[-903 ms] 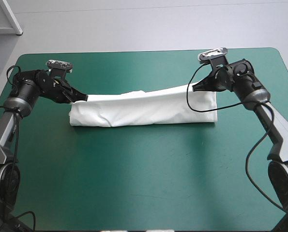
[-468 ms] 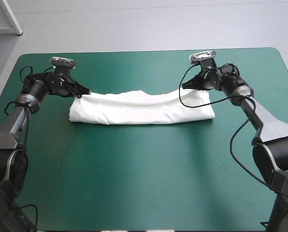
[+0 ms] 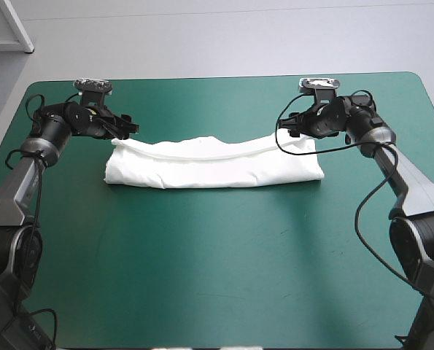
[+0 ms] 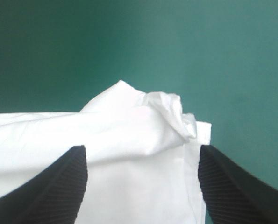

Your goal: Fold the cloth

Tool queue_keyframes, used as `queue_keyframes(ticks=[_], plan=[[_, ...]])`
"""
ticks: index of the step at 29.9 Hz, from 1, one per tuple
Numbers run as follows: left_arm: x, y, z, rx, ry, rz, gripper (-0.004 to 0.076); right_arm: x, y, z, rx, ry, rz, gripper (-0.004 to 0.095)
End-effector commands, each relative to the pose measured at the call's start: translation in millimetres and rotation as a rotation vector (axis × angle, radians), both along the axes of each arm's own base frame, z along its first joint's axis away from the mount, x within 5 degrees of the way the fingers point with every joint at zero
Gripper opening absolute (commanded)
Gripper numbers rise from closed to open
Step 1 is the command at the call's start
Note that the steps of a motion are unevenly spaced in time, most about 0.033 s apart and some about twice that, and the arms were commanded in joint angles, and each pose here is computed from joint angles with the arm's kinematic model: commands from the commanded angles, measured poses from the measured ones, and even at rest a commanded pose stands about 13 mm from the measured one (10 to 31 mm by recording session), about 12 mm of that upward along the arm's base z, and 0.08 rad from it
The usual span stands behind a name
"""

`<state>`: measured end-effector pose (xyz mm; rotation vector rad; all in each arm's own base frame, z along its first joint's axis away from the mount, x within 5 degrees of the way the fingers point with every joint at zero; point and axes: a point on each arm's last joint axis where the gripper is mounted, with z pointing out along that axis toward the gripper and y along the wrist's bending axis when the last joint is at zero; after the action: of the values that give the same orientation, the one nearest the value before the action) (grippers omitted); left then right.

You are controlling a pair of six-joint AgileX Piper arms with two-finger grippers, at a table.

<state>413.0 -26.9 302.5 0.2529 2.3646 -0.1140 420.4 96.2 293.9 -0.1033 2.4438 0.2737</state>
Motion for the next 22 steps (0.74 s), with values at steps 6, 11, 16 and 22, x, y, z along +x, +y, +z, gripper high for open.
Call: queue_keyframes(ticks=[6, 11, 16, 22], plan=[[-35, -53, 80, -0.140, -0.184, -0.180, 0.0140, -35, -37, 65, -0.021, -0.104, -0.012, 0.0591], [-45, -96, 77, -0.117, -0.190, -0.321, 0.0020, -47, -71, 58, 0.012, -0.050, -0.051, 0.0538], [-49, -135, 62, -0.127, -0.155, -0.409, 0.0019, -54, -102, 43, 0.104, 0.006, -0.066, 0.0536], [-42, -169, 21, -0.129, -0.034, -0.463, 0.0019, -62, -119, 23, 0.151, 0.082, -0.036, 0.0536]])
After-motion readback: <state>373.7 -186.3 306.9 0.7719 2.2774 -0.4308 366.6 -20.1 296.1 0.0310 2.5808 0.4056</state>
